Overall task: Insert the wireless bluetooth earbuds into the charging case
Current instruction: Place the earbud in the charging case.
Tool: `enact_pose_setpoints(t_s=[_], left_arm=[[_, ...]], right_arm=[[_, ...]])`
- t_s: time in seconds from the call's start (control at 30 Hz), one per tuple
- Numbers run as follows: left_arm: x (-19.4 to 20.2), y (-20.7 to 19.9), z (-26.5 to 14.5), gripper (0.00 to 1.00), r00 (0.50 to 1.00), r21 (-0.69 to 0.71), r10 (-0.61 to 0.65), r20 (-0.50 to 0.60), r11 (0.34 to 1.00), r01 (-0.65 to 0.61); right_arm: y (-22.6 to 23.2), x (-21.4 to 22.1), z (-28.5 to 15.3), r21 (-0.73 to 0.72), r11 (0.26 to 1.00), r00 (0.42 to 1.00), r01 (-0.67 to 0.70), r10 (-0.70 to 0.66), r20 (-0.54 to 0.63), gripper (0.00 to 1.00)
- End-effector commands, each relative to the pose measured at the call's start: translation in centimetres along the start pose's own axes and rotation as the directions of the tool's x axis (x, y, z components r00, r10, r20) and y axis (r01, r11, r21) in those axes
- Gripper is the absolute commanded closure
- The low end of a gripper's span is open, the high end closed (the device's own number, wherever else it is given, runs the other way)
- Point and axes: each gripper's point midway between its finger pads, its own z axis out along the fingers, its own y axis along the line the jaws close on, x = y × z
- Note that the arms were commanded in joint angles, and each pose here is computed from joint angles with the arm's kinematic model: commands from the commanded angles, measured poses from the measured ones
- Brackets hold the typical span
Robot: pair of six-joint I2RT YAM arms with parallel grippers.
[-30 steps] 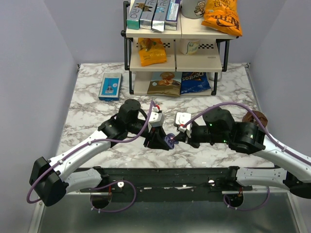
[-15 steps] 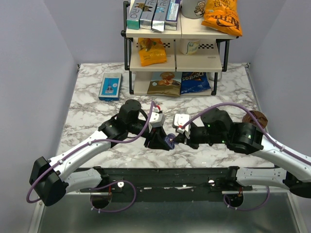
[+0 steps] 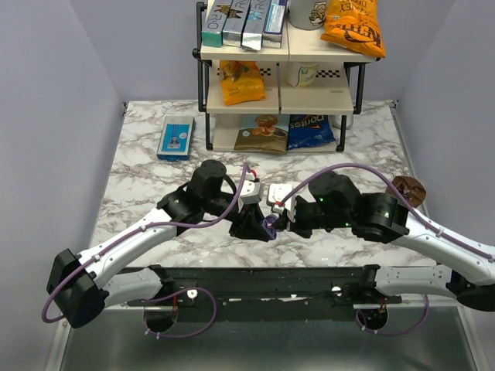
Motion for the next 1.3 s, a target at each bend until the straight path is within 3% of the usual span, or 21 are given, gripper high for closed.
enact_pose_setpoints(t_s=[0.0,1.27], left_arm=[[-0.3,-0.2,0.4,1.00,0.998,0.007,0.060,0.009,0.998,-0.060],[0.5,-0.3,0.1,1.00,0.996,-0.036,0.084,-0.009,0.996,-0.084]], right_arm=[[0.4,0.0,0.1,-0.018,1.000,1.000,0.014,-0.015,-0.027,0.99],[0.9,2.3,0.4,-0.006,0.999,0.979,0.052,-0.052,-0.197,0.99]])
